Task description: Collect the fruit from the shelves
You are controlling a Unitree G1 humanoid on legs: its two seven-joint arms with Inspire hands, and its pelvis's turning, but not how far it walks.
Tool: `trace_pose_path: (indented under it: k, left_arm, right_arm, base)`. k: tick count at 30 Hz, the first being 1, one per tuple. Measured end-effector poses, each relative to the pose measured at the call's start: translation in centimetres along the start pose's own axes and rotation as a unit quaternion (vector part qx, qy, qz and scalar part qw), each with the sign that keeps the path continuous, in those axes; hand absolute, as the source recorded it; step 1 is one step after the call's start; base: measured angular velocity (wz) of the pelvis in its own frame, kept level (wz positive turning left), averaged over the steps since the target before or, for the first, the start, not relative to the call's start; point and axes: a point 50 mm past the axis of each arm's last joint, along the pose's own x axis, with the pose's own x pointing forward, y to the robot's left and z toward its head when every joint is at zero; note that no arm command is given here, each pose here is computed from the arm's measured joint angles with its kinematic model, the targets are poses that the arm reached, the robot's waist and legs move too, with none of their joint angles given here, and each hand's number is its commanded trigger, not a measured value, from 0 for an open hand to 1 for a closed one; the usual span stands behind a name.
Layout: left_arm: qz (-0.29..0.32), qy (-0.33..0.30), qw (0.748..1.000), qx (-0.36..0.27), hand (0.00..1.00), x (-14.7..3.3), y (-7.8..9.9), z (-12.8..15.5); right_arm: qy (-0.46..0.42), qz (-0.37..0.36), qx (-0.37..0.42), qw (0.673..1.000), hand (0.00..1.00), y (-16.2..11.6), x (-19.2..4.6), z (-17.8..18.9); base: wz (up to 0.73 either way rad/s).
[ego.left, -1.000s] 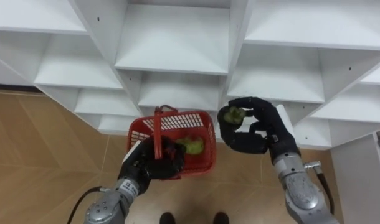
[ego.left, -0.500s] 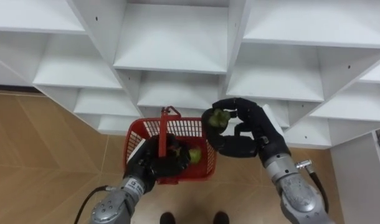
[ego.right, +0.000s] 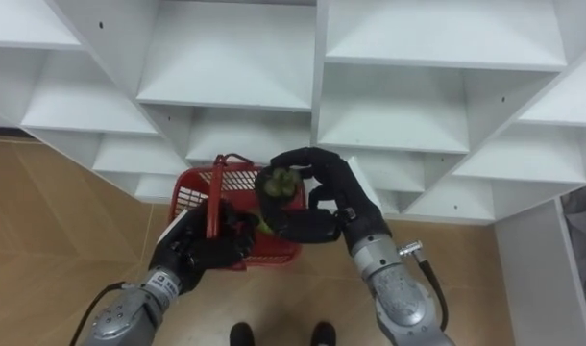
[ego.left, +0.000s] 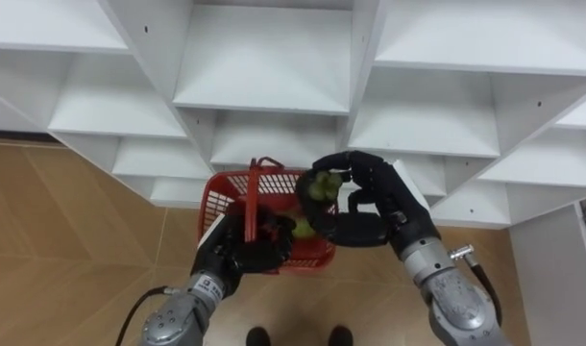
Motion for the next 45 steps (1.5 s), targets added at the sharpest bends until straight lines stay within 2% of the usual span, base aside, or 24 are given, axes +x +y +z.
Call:
trace_pose_path:
  k: [16,18,19,20,22,23,24,29,45]
  left_arm:
    - [-0.006,0.002,1.000,-0.004,1.00,-0.1,-0.4,-0.2]
    - [-0.007,-0.001,1.000,-0.005,1.00,-0.1,-0.4,-0.1]
    - [-0.008,-0.003,1.000,-0.006,1.00,-0.1,-0.5,-0.1]
    - [-0.008,-0.003,1.000,-0.006,1.00,-0.2,-0.5,0.0]
    - [-0.009,-0.006,1.000,-0.007,1.00,-0.2,-0.6,0.0]
    - [-0.009,-0.006,1.000,-0.007,1.00,-0.3,-0.6,0.0]
    - [-0.009,-0.006,1.000,-0.007,1.00,-0.3,-0.6,0.0]
    - [-0.010,-0.007,1.000,-0.008,1.00,-0.3,-0.7,0.0]
    - [-0.020,-0.010,1.000,-0.018,1.00,-0.4,-1.5,-0.1]
  right_arm:
    - [0.000,0.009,0.007,1.000,1.00,0.5,0.0,0.0]
    - [0.001,0.011,0.009,1.000,0.78,0.6,0.0,-0.1]
    - [0.002,0.012,0.010,1.000,0.53,0.7,-0.1,-0.1]
    - [0.002,0.012,0.010,1.000,0.40,0.7,-0.1,-0.1]
    - [0.002,0.013,0.010,1.000,0.24,0.8,-0.1,-0.1]
    - [0.002,0.013,0.010,1.000,0.20,0.8,-0.1,-0.1]
    - [0.002,0.013,0.011,1.000,0.07,0.8,-0.1,-0.1]
    - [0.009,0.019,0.013,1.000,0.00,1.2,-0.3,-0.4]
    - [0.010,0.030,0.014,0.999,0.00,1.6,-0.3,-0.4]
  base:
    - [0.00]
    - [0.00]
    - [0.00]
    - [0.00]
    - [0.00]
    - [0.00]
    - [0.00]
    - [0.00]
    - [0.00]
